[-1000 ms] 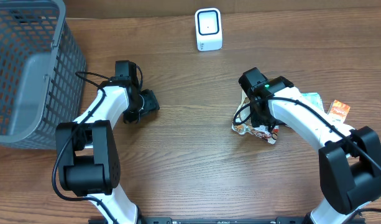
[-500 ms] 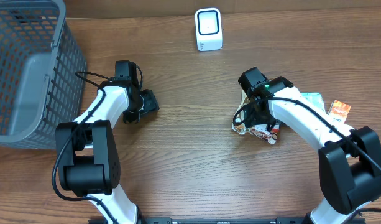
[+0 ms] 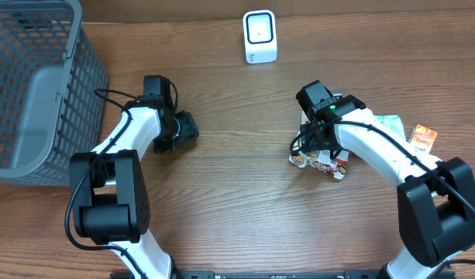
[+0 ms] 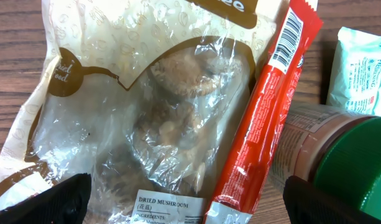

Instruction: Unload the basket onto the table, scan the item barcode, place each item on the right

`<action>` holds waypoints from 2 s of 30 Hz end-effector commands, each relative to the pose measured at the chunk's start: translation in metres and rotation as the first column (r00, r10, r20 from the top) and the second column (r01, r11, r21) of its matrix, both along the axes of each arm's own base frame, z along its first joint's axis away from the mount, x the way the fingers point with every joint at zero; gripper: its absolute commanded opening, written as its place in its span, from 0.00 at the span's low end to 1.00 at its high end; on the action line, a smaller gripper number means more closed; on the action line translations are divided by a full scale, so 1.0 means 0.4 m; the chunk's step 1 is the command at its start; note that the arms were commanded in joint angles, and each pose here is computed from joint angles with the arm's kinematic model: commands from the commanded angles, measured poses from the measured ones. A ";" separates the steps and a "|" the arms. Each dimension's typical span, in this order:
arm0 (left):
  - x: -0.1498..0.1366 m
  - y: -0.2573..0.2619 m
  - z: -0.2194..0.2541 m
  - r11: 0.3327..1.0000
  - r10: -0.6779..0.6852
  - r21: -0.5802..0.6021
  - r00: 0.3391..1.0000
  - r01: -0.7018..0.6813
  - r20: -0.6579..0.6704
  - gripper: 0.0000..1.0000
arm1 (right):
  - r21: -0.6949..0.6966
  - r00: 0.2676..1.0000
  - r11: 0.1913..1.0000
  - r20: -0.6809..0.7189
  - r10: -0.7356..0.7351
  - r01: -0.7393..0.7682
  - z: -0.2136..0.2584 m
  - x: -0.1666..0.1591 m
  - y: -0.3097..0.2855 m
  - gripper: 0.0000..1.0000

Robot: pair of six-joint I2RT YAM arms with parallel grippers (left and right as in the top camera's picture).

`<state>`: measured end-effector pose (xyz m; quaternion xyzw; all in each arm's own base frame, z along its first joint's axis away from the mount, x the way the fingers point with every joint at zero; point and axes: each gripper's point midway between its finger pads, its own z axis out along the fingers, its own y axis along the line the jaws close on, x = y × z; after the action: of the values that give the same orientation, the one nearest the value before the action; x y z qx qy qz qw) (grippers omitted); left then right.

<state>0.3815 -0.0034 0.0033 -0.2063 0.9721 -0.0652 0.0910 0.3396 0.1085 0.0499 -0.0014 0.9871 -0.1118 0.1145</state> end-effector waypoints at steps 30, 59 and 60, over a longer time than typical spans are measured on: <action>-0.069 0.022 -0.095 0.999 0.020 0.032 0.992 -0.017 -0.122 1.00 | 0.047 0.993 0.999 0.114 -0.008 0.002 0.100 0.015 0.002 1.00; -0.069 0.023 -0.095 0.999 0.021 0.032 0.992 -0.017 -0.122 1.00 | 0.351 0.667 0.924 0.726 -0.166 -0.152 0.740 -0.256 -0.129 1.00; -0.069 0.023 -0.095 0.999 0.022 0.032 0.992 -0.018 -0.122 1.00 | 0.353 0.659 0.923 0.733 -0.170 -0.155 0.747 -0.271 -0.137 1.00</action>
<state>0.3859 0.0001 0.0052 -0.2053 0.9718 -0.0571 0.1009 0.2409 0.0605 0.3417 0.0655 0.8607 0.0909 0.4966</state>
